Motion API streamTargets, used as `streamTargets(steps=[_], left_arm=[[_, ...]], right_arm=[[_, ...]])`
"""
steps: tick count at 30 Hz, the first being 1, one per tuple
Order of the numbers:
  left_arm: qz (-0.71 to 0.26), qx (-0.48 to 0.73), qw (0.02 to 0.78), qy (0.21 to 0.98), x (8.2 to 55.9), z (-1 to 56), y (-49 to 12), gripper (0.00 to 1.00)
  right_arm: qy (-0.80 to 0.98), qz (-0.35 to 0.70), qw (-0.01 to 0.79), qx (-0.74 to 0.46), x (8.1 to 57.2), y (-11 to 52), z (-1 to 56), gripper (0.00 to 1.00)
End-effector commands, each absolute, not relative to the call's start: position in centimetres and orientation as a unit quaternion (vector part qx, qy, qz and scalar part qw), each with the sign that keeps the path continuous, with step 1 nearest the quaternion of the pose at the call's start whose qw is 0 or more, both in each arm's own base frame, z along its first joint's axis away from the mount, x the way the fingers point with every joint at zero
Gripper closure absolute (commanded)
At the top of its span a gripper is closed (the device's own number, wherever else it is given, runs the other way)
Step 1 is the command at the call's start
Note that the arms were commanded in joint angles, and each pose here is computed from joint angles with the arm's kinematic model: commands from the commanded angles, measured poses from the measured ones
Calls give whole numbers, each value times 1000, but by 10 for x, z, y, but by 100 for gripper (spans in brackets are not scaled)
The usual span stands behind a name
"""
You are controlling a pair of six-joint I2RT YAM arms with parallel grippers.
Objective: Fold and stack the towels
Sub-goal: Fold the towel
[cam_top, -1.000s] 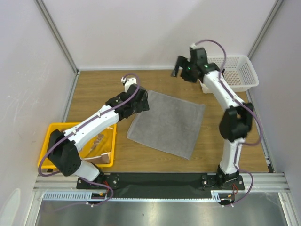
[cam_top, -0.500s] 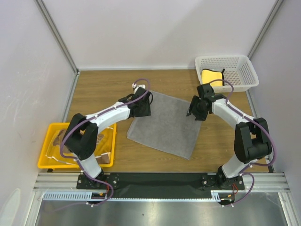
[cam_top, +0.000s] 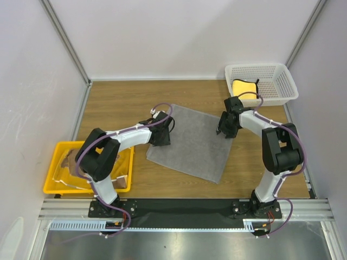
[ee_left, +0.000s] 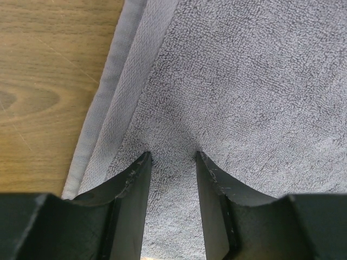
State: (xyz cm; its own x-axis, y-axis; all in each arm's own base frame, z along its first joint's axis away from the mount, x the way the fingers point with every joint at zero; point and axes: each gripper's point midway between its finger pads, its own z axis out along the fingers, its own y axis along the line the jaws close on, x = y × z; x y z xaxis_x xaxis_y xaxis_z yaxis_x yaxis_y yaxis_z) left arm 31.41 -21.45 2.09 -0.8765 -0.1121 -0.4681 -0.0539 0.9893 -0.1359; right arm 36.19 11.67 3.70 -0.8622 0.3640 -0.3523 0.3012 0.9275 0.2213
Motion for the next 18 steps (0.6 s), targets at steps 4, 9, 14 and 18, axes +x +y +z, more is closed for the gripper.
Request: streamTargets(steps=[4,9,14,18], left_arm=[[-49,-46,209,976,284,6,-212,57],[-37,-1,173,984,245,0,-220,58],[-10,78,125,989,207,-11,-219,60],[-9,176,96,980,173,-12,-227,60]], right_arm=[[961,64,222,151,391,115,32,48],[964,61,216,141,407,120,16,49],[962,88,236,109,436,144,18,48],[962,123,237,63,447,182,14,48]])
